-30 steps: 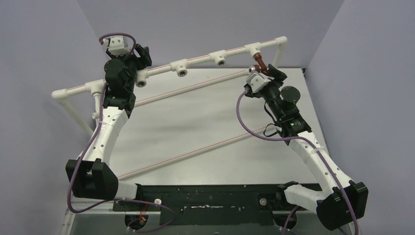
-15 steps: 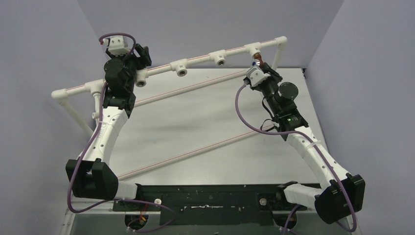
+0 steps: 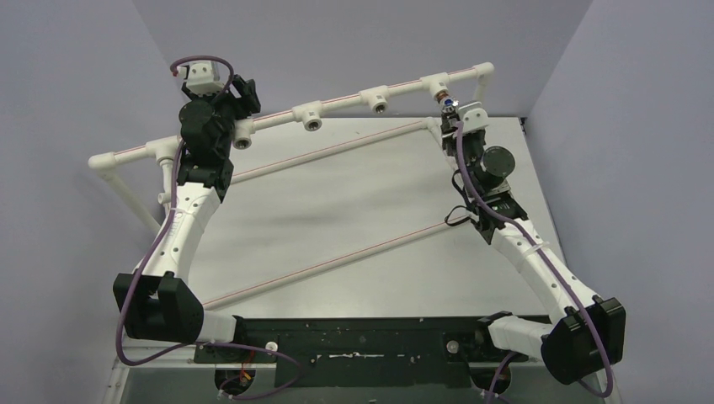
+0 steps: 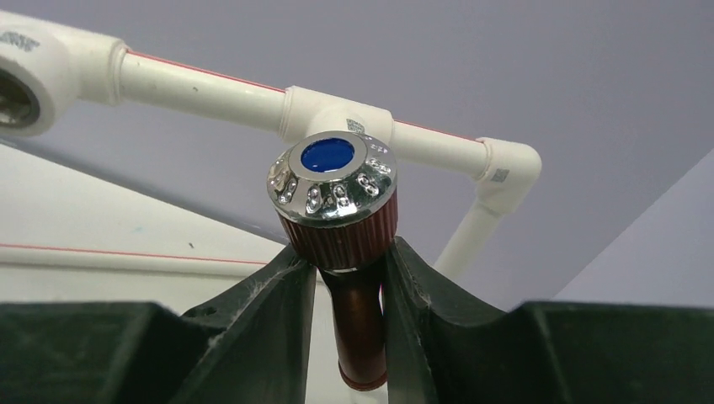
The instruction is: Install the water faucets
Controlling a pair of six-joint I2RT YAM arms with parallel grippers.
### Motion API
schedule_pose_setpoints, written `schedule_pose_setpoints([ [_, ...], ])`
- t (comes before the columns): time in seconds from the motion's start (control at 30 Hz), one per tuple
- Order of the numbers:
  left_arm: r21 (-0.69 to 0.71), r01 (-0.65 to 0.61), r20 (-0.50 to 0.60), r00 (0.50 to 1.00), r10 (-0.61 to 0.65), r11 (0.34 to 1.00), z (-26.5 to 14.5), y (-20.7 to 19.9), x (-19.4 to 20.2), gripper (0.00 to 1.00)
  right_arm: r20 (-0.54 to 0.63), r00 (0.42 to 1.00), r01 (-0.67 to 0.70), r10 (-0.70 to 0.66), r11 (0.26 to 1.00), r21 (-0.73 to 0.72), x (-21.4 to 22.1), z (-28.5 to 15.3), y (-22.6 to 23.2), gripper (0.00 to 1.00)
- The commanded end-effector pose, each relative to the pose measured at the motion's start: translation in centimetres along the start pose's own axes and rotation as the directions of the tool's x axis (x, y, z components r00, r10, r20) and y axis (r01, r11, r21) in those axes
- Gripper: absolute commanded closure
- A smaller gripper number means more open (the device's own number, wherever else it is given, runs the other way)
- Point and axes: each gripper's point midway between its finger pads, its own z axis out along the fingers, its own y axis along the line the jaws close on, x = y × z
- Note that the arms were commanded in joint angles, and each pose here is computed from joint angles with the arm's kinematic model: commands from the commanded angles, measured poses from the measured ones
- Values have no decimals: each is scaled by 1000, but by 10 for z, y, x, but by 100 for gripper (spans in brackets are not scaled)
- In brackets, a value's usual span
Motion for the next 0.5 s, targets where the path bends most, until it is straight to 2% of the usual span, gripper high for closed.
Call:
schedule_pose_setpoints([
  [0.0, -44, -64, -360, 932, 44, 997, -14, 24, 123, 34, 174, 904, -404, 389, 913, 58, -45, -4, -10, 100],
  [0.13, -42, -63, -361, 932, 44, 997, -14, 23, 123, 34, 176, 811, -576, 557, 814, 75, -46, -3, -12, 100],
  [0.27, -41, -62, -360, 932, 43, 997, -15, 23, 123, 34, 191, 684, -727, 704, 681, 90, -46, -6, -16, 100],
  [0.47, -40, -62, -359, 932, 43, 997, -15, 22, 123, 34, 241, 442, -896, 864, 434, 89, -41, -13, -27, 100],
])
